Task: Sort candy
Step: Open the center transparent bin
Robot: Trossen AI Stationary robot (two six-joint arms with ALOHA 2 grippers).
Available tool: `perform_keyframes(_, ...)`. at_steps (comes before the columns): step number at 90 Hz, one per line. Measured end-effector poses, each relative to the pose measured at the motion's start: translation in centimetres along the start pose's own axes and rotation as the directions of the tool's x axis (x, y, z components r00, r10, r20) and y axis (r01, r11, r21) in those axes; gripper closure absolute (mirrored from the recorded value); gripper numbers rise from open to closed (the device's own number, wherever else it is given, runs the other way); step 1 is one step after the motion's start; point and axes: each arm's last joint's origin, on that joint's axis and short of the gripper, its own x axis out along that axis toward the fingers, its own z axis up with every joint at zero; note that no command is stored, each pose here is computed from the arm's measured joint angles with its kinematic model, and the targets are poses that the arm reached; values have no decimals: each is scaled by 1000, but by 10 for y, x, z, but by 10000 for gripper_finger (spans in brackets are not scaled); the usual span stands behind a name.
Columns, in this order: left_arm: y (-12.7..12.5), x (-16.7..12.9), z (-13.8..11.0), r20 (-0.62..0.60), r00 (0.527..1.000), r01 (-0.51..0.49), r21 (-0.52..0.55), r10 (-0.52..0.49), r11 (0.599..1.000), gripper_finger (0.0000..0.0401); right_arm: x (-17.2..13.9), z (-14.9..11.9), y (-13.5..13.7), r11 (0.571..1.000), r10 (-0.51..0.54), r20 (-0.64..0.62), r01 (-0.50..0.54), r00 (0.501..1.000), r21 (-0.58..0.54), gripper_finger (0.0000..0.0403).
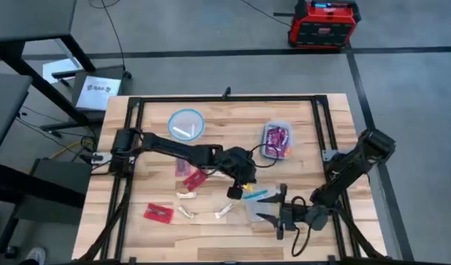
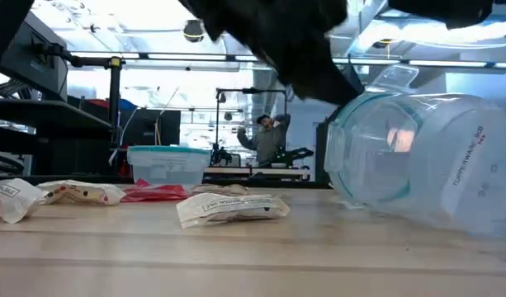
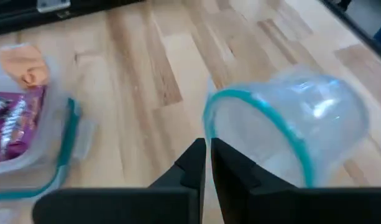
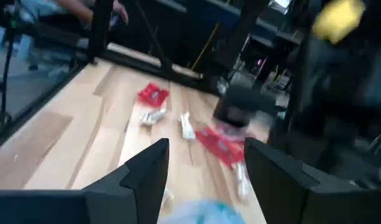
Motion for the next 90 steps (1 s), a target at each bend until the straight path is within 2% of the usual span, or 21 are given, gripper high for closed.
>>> perform_keyframes(8, -1, -11, 1, -50, 999, 9, -37, -11, 999, 388, -9, 1, 1, 986, 29, -24, -25, 999, 163, 207)
perform_keyframes(16, -2, -16, 0, -91, 996, 12, -77, -19, 997, 388, -18, -2, 6, 950, 103, -48, -83, 994, 302, 207)
perform_keyframes(29, -2, -11, -4, -104, 994, 11, -98, -21, 995, 388, -23, -7, 22, 824, 262, -66, -188, 963, 535, 207)
perform_keyframes(36, -2, -8, -6, -104, 994, 11, -100, -21, 995, 388, -19, -11, 34, 758, 357, -92, -230, 930, 610, 207)
perform_keyframes(39, -2, -8, -6, -102, 995, 11, -103, -21, 995, 388, -16, -13, 39, 746, 383, -108, -238, 917, 622, 207)
perform_keyframes(44, -1, -8, -3, -68, 998, 7, -111, -14, 994, 388, -12, -20, 44, 748, 398, -153, -224, 905, 625, 207)
perform_keyframes(56, -2, -8, 3, -12, 999, 30, -116, -32, 993, 388, -3, -43, 47, 778, 362, -274, -127, 891, 616, 207)
perform_keyframes(68, -6, -1, 2, 12, 997, 79, -156, -78, 985, 388, 1, -50, 46, 778, 341, -306, -84, 889, 622, 207)
perform_keyframes(76, -11, 11, -10, -30, 992, 112, -174, -119, 978, 388, 4, -52, 44, 785, 330, -315, -73, 890, 615, 207)
perform_keyframes(90, -20, 26, -15, -2, 984, 174, -182, -177, 968, 388, 11, -55, 37, 803, 298, -350, -36, 888, 595, 207)
